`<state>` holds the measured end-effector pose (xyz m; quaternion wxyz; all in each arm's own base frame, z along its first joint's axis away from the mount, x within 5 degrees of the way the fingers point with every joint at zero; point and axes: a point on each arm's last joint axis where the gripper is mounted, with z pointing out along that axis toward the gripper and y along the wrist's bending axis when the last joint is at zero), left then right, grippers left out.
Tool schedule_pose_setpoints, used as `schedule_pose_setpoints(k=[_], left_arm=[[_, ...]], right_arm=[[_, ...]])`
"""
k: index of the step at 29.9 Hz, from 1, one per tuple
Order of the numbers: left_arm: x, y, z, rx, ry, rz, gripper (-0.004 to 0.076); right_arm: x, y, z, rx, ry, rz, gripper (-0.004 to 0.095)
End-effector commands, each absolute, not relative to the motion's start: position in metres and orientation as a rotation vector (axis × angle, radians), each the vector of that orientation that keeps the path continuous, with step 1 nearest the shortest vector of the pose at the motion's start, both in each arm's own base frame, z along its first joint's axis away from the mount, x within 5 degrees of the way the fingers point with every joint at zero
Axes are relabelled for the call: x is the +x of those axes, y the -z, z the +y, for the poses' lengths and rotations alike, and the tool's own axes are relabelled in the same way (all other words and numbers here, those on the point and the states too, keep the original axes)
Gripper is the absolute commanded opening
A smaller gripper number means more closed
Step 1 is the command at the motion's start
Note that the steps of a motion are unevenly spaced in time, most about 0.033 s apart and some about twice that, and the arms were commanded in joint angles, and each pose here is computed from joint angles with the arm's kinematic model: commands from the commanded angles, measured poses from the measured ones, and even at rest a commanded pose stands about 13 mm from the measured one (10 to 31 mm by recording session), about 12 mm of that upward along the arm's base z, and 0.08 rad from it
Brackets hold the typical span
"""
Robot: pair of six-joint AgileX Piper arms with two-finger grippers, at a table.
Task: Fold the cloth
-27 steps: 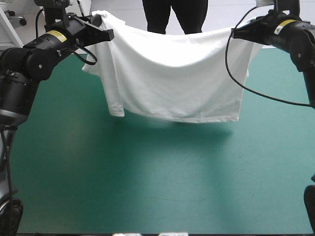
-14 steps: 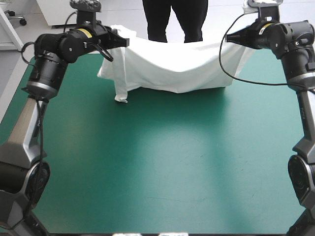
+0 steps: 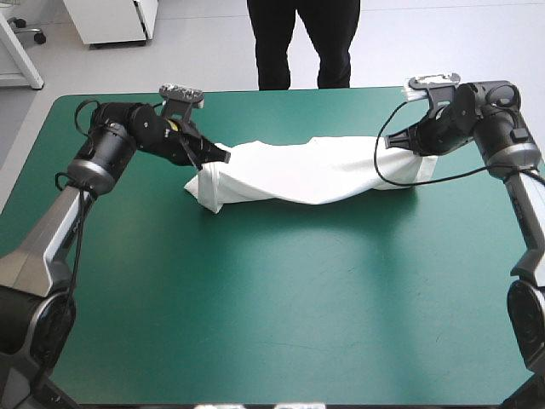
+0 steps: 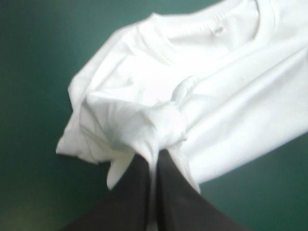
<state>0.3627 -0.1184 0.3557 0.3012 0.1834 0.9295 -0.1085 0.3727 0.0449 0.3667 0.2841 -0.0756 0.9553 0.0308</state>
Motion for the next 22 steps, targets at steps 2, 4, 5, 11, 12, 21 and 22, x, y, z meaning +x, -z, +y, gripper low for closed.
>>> schedule_pose_setpoints(k=[2, 4, 5, 11, 12, 21, 22], left_arm=[[0.322, -0.372, -0.110, 0.480, 0.328, 2.414, -0.0009], [0.308, -0.360, -0.106, 0.479, 0.329, 2.450, -0.0009], [0.302, -0.352, -0.106, 0.486, 0.330, 2.469, -0.0009], [0.266, -0.317, -0.111, 0.611, 0.246, 2.556, -0.0009], [0.262, -0.312, -0.111, 0.613, 0.232, 2.577, -0.0009], [0.235, -0.291, -0.105, 0.629, 0.234, 2.645, -0.0009], [0.232, -0.288, -0.105, 0.634, 0.234, 2.662, -0.0009]], right_arm=[[0.343, -0.380, 0.040, -0.233, -0.082, 2.555, -0.0017], [0.333, -0.368, 0.039, -0.251, -0.083, 2.639, -0.0017], [0.329, -0.364, 0.039, -0.253, -0.086, 2.664, -0.0017], [0.304, -0.327, 0.040, -0.282, -0.137, 2.808, -0.0017], [0.300, -0.320, 0.040, -0.298, -0.142, 2.838, -0.0017], [0.262, -0.280, 0.037, -0.324, -0.162, 2.999, -0.0017], [0.258, -0.277, 0.037, -0.325, -0.163, 3.009, -0.0017]])
